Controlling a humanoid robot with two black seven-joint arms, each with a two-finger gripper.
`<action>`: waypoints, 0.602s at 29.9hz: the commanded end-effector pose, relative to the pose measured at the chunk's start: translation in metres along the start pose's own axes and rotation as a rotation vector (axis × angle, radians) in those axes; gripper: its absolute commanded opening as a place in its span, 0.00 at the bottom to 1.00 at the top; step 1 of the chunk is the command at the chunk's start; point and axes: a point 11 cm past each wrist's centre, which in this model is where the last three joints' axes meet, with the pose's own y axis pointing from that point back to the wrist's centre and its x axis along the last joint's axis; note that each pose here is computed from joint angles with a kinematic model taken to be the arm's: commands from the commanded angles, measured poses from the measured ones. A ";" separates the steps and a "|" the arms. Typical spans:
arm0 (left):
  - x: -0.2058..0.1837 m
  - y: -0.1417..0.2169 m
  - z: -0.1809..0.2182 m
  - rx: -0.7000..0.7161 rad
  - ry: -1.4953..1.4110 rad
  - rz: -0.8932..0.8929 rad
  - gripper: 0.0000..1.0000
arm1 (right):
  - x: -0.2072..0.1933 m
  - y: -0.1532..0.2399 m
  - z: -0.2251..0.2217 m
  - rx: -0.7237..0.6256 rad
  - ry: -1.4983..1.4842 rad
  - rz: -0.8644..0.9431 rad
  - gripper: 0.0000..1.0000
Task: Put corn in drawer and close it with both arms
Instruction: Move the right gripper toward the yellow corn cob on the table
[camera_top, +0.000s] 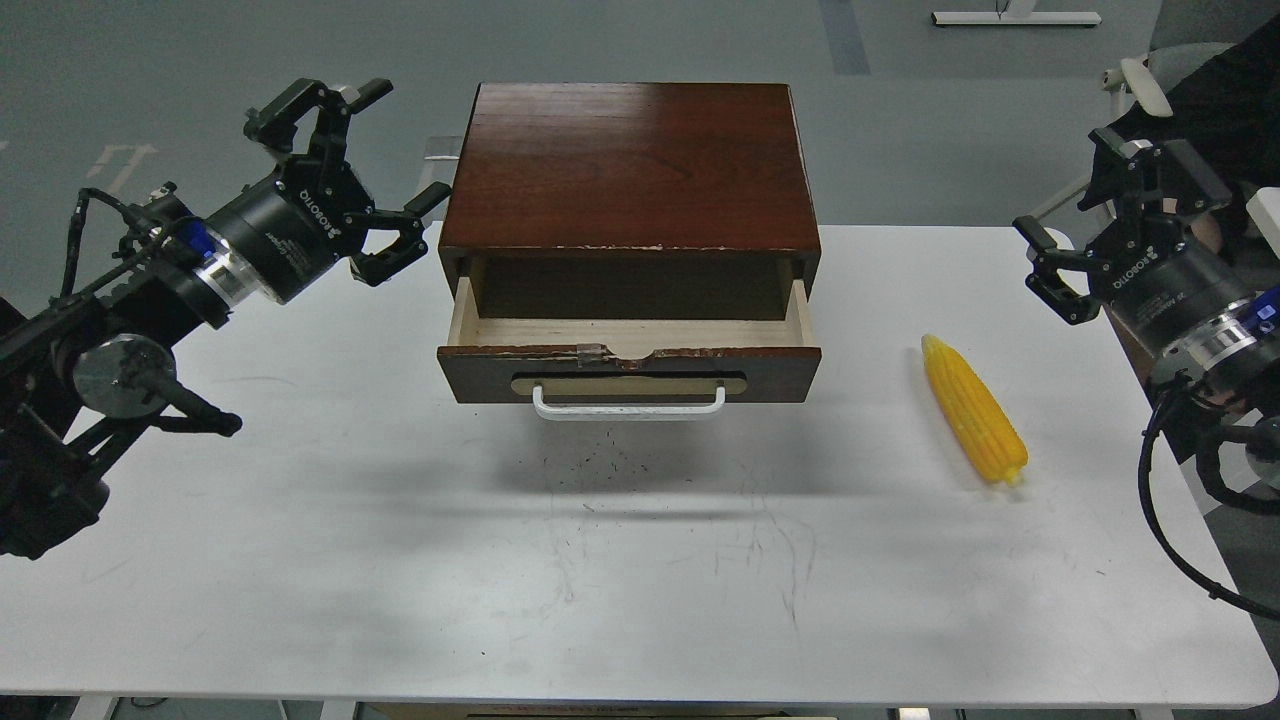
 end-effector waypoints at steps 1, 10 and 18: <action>0.001 0.001 -0.001 0.001 0.002 0.003 0.99 | -0.001 0.000 0.001 -0.011 0.016 -0.008 1.00; 0.000 0.000 0.000 -0.003 0.001 0.001 0.99 | 0.001 0.002 -0.007 -0.071 0.169 -0.056 1.00; -0.002 -0.001 0.008 -0.018 -0.009 -0.007 0.99 | 0.011 0.004 -0.044 -0.156 0.475 -0.126 1.00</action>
